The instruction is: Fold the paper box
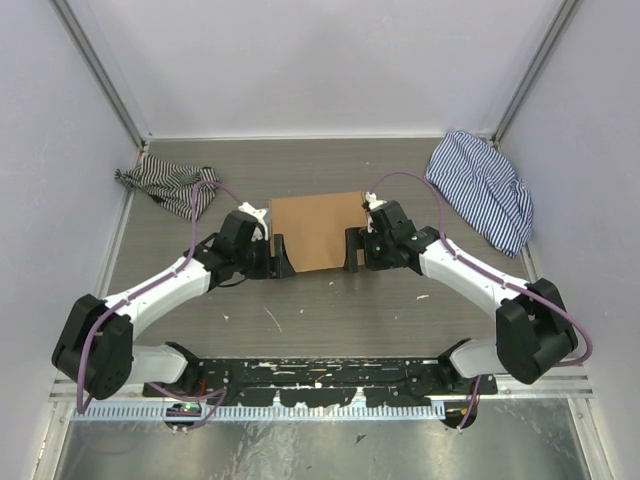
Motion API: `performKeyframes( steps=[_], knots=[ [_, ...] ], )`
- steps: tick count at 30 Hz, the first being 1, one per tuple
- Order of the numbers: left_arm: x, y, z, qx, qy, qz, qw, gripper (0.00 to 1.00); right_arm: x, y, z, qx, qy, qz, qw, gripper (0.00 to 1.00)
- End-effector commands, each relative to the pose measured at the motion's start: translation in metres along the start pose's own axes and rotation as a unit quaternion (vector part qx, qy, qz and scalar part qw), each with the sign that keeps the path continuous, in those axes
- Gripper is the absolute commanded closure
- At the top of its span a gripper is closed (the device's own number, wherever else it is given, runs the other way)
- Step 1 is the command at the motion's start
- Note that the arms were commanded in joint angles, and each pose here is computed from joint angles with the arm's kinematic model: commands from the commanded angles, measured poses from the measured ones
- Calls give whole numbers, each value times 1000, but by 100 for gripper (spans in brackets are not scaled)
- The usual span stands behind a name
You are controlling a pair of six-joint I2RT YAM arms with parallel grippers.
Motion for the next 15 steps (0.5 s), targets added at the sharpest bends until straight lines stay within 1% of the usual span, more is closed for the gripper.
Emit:
performKeyframes(
  steps=[1, 6, 15],
  knots=[
    [8, -21, -8, 6, -6, 47, 999, 28, 11, 6, -22, 10, -43, -3, 999, 7],
    [16, -26, -9, 5, -11, 59, 998, 28, 7, 3, -18, 9, -35, 8, 999, 8],
    [16, -23, -8, 4, -8, 51, 999, 28, 5, 0, -15, 8, -31, 17, 999, 9]
  ],
)
Point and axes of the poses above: each gripper's point midway between its finger pads, its own x axis back along the fingers, its own y axis along the line the jaws close on, z = x × y, the point moved 6 cm from there along x, back along the fingers, and after that the axes turned 11 degrees about x, right-handed, at the moved point
